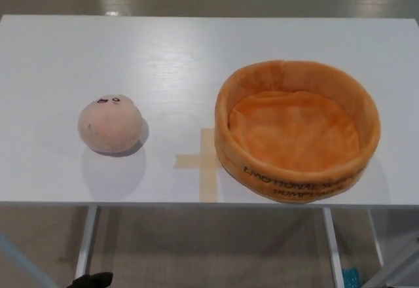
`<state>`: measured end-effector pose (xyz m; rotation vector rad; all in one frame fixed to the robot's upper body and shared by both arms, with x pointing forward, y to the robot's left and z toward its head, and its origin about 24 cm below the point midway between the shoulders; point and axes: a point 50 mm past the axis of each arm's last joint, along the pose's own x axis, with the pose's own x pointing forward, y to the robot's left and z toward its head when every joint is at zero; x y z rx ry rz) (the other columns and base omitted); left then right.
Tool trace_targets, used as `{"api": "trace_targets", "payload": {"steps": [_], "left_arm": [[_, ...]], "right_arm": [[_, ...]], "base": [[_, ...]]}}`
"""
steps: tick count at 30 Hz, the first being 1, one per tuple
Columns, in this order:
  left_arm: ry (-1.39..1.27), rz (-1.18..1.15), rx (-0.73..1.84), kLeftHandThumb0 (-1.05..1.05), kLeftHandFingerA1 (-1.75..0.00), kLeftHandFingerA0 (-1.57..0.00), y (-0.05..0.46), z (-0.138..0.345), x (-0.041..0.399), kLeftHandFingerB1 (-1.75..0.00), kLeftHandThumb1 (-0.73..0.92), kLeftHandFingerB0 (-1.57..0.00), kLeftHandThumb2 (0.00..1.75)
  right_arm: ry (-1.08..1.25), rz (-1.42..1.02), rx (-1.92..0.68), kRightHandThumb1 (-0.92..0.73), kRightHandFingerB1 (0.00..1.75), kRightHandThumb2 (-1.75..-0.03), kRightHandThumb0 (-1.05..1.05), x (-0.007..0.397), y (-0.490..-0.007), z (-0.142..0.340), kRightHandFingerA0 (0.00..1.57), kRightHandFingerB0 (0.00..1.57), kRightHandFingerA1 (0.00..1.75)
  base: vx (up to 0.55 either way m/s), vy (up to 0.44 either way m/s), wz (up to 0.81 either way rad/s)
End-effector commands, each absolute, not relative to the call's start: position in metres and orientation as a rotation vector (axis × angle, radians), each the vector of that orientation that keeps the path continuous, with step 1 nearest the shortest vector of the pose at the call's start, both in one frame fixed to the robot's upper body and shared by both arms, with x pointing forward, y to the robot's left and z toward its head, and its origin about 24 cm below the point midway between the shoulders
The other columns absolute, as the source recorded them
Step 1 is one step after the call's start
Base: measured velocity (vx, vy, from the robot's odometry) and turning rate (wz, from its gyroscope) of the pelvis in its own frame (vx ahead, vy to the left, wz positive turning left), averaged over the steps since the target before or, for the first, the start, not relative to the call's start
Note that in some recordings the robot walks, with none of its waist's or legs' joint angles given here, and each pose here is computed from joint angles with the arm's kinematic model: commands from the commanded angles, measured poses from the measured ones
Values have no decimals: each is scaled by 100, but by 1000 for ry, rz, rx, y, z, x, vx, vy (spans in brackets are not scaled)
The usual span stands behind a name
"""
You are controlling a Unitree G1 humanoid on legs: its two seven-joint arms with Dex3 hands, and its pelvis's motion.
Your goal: Use the left hand to pick up the pink round toy on the left and place it inside the orange plate on the desk.
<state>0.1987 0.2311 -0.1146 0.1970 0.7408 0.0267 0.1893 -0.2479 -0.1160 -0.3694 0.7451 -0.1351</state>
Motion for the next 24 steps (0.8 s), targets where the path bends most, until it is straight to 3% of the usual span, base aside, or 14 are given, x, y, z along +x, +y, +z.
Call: {"api": "trace_targets", "payload": {"steps": [1,10,11,13,14,16,17,18,21,24], "left_arm": [[701,18,200,-18,-42,-39,234,-114,196,-33,62,-34,58],[701,15,178,-16,-40,-36,235,-116,190,-33,61,-33,58],[702,14,174,-14,-55,-25,236,-116,189,-50,42,-20,88],[700,10,174,-15,-55,-26,237,-116,186,-50,42,-20,87],[695,7,179,-24,-42,-40,240,-115,185,-33,61,-34,58],[685,-7,190,-25,-41,-39,247,-113,184,-33,61,-33,59],[677,-42,215,-20,-54,-26,254,-109,183,-48,42,-17,87],[675,-69,225,-31,-39,-28,258,-107,183,-34,60,-25,65],[669,-105,235,-32,-39,-27,265,-103,183,-34,60,-25,66],[635,-282,331,-44,-39,-22,284,-85,185,-35,55,-19,69]], "right_arm": [[695,-161,-364,-58,44,-58,-39,185,-251,-115,77,66,66],[711,-159,-362,-58,44,-58,-38,180,-251,-118,75,65,60],[716,-152,-375,-59,44,-58,-39,178,-251,-118,74,63,57],[720,-150,-389,-59,44,-58,-40,175,-251,-119,75,63,59],[722,-155,-383,-58,44,-58,-39,174,-252,-120,77,64,61],[721,-163,-375,-59,44,-58,-39,175,-252,-119,76,64,60],[722,-168,-359,-58,44,-58,-38,175,-252,-119,76,63,60],[720,-172,-348,-58,44,-58,-37,175,-252,-119,76,63,60],[716,-173,-344,-58,44,-58,-37,176,-253,-118,76,63,58],[714,-167,-363,-59,44,-58,-39,177,-253,-118,74,63,57]], "base": [[0,0,0],[0,0,0],[0,0,0],[0,0,0],[0,0,0],[0,0,0],[0,0,0],[0,0,0],[0,0,0],[0,0,0]]}}
